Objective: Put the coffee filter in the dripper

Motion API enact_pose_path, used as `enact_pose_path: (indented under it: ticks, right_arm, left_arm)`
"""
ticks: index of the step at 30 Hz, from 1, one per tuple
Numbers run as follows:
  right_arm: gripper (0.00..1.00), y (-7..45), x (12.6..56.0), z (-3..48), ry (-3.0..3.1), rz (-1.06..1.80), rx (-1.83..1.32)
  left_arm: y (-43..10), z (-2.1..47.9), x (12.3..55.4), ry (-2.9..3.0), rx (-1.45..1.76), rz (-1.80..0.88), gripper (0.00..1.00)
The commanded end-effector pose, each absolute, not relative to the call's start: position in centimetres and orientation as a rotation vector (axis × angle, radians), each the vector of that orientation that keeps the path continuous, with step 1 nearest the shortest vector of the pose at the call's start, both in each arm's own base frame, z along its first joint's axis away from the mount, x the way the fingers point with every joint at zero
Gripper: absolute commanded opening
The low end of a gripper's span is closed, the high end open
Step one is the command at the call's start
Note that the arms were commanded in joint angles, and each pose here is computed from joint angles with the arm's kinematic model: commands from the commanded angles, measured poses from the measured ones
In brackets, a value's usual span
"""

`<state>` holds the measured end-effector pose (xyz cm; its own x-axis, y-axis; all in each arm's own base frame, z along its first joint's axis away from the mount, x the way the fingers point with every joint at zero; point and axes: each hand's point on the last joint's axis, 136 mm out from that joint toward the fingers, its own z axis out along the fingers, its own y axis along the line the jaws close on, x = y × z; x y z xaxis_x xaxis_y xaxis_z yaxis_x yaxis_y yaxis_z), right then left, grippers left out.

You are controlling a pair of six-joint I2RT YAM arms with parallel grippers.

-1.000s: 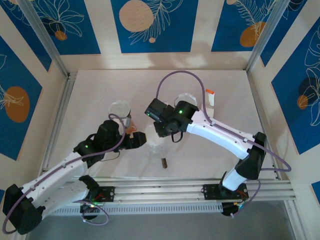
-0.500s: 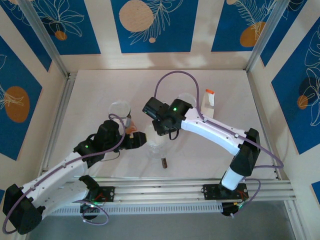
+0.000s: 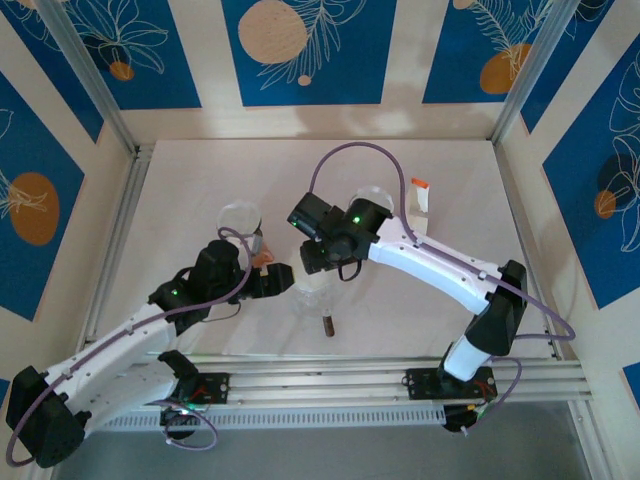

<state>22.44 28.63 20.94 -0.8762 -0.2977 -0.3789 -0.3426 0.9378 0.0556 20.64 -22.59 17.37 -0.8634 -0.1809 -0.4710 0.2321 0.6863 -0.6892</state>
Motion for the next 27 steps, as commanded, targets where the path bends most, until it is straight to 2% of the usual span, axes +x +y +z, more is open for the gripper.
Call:
enact_pose_path:
  ticks: [1,27]
  right_arm:
    - [0.6,28.8,21.6,19.1,2.795,0.19,-0.462]
    - [0.61,28.4,21.7,13.8,2.904,0.053,-0.465]
  left_arm:
    - [-22.6,17.0,20.7,2.393,0.032,-1.085,0.87]
    - [-22.5,16.8,20.7,2.398,0.028,-1.082,0.86]
